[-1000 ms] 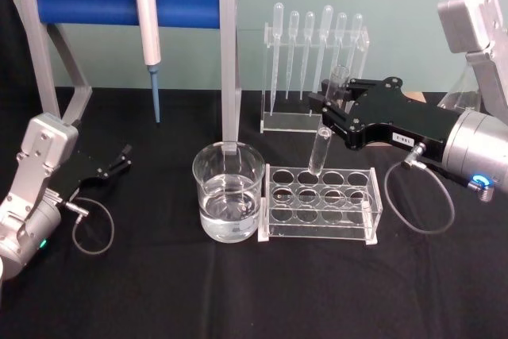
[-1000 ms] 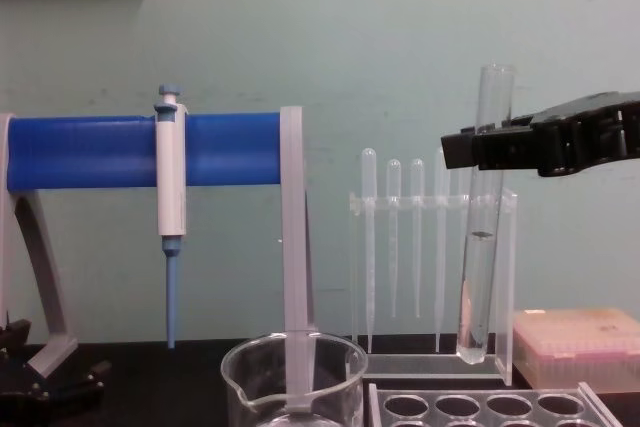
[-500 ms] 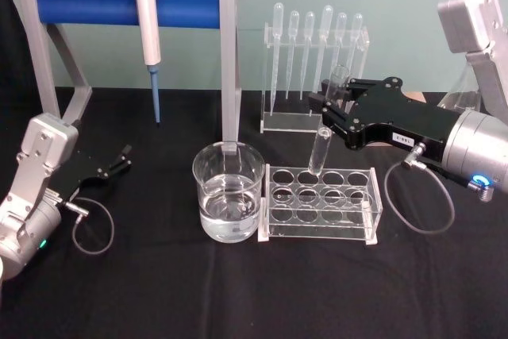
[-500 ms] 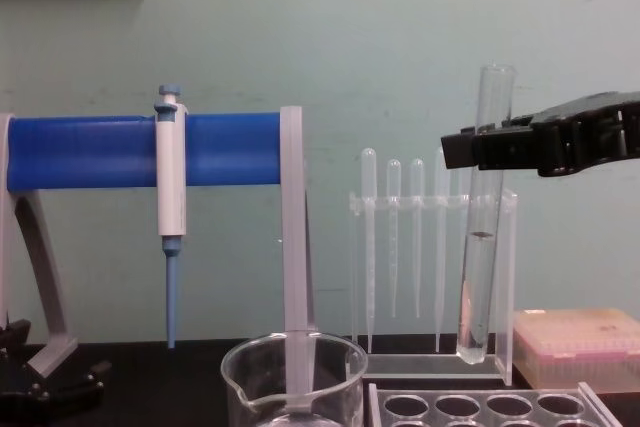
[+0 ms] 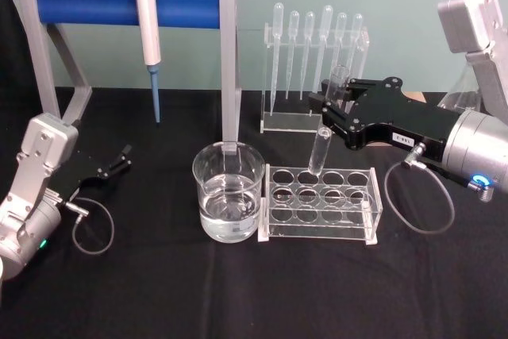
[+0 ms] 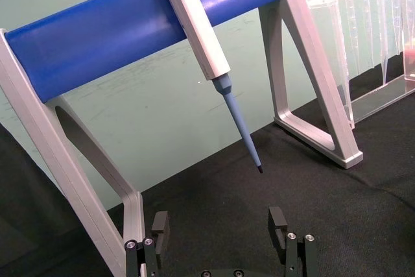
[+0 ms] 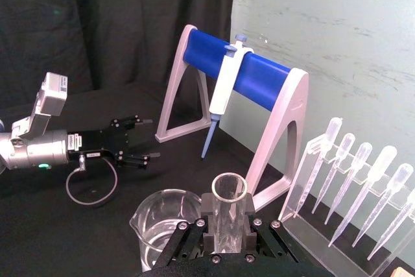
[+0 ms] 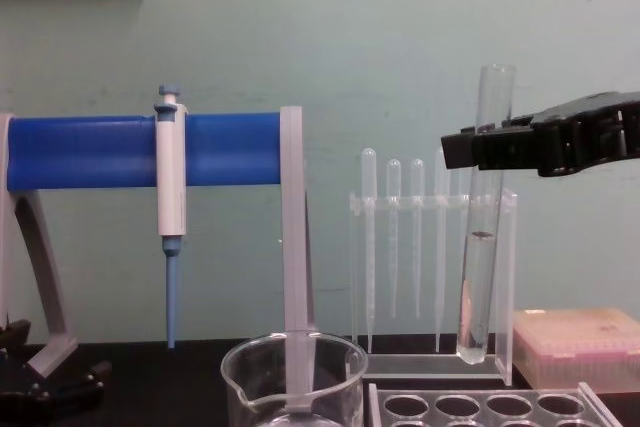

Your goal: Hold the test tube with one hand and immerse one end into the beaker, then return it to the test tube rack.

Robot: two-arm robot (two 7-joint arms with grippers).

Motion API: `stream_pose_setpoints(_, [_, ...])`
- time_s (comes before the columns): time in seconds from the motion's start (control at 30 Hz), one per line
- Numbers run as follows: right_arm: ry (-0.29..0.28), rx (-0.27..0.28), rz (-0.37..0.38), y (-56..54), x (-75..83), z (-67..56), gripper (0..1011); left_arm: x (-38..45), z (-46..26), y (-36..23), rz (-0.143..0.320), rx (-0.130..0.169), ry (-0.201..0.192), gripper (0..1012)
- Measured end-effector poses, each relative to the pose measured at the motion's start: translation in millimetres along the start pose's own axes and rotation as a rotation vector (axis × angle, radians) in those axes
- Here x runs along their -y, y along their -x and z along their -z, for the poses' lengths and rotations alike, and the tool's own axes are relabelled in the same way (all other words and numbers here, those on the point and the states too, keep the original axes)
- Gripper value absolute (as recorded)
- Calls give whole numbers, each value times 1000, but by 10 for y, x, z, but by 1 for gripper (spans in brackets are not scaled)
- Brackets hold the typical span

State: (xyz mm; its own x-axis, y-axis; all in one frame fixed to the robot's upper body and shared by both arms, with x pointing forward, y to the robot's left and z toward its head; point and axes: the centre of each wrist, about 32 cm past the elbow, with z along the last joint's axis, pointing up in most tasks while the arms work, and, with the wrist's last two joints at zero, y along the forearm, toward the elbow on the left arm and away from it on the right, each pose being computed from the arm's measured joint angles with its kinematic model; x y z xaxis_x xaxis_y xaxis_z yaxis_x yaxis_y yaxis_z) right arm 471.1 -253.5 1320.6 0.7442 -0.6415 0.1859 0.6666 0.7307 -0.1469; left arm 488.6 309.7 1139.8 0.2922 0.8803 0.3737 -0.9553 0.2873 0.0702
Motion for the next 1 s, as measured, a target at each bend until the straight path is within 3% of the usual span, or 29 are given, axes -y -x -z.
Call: stream_pose_setpoints(1.0, [0, 0, 0, 0, 0, 0, 228, 0, 0, 0, 0, 0, 0, 1000])
